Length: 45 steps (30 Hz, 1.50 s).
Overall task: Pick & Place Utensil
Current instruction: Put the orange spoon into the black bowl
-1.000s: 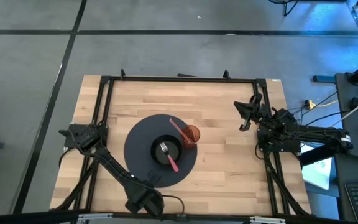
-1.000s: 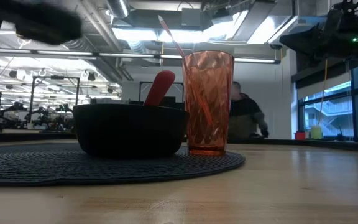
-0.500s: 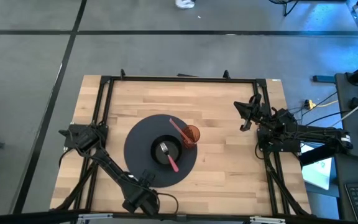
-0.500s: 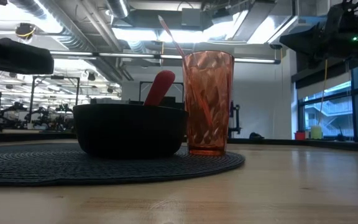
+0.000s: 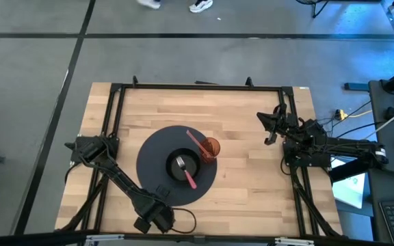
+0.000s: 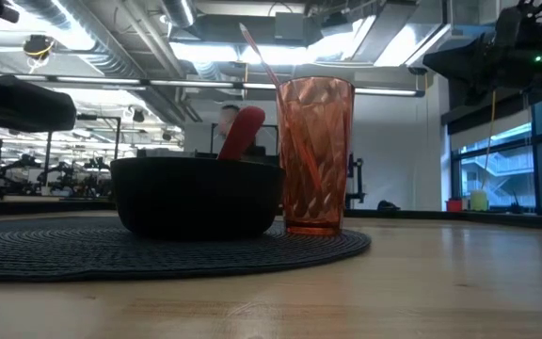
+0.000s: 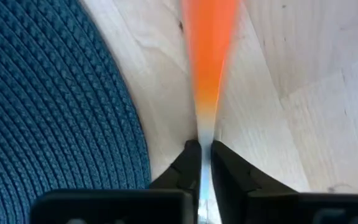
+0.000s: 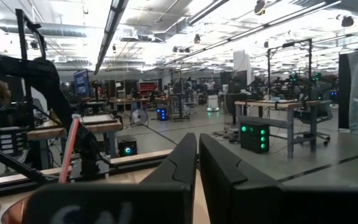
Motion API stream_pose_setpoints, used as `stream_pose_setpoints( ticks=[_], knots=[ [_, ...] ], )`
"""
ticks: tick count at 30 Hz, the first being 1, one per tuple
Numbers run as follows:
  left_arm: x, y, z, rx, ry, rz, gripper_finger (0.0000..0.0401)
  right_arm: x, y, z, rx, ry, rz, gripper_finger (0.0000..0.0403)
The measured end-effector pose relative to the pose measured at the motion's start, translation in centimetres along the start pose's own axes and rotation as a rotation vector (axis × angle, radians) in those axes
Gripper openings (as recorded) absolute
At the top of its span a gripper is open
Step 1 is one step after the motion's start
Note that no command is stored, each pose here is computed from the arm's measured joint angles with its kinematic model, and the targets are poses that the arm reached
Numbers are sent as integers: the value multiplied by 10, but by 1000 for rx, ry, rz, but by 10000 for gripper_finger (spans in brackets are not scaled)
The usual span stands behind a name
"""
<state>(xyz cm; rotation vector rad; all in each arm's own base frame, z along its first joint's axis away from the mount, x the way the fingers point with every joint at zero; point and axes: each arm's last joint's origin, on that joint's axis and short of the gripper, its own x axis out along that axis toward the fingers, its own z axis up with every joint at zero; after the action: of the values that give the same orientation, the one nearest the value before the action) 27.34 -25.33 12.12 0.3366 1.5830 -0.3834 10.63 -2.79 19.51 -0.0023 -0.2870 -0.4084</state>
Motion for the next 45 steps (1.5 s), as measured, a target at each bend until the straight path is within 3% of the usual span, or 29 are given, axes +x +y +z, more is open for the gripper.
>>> stream_pose_setpoints(
  ticks=[8,13,17,31,45],
  knots=[
    [-8,-7,1,60,19,49,7,0,0,-1,-2,8,0,21],
    [-27,-8,3,72,59,145,4,0,0,-1,-2,7,0,21],
    [-44,-7,8,65,38,208,2,0,0,-1,-2,7,0,21],
    [-62,-4,3,49,97,337,0,0,0,-1,-1,7,0,21],
    [-106,-2,4,-5,68,516,1,0,0,-1,2,7,2,21]
  ],
)
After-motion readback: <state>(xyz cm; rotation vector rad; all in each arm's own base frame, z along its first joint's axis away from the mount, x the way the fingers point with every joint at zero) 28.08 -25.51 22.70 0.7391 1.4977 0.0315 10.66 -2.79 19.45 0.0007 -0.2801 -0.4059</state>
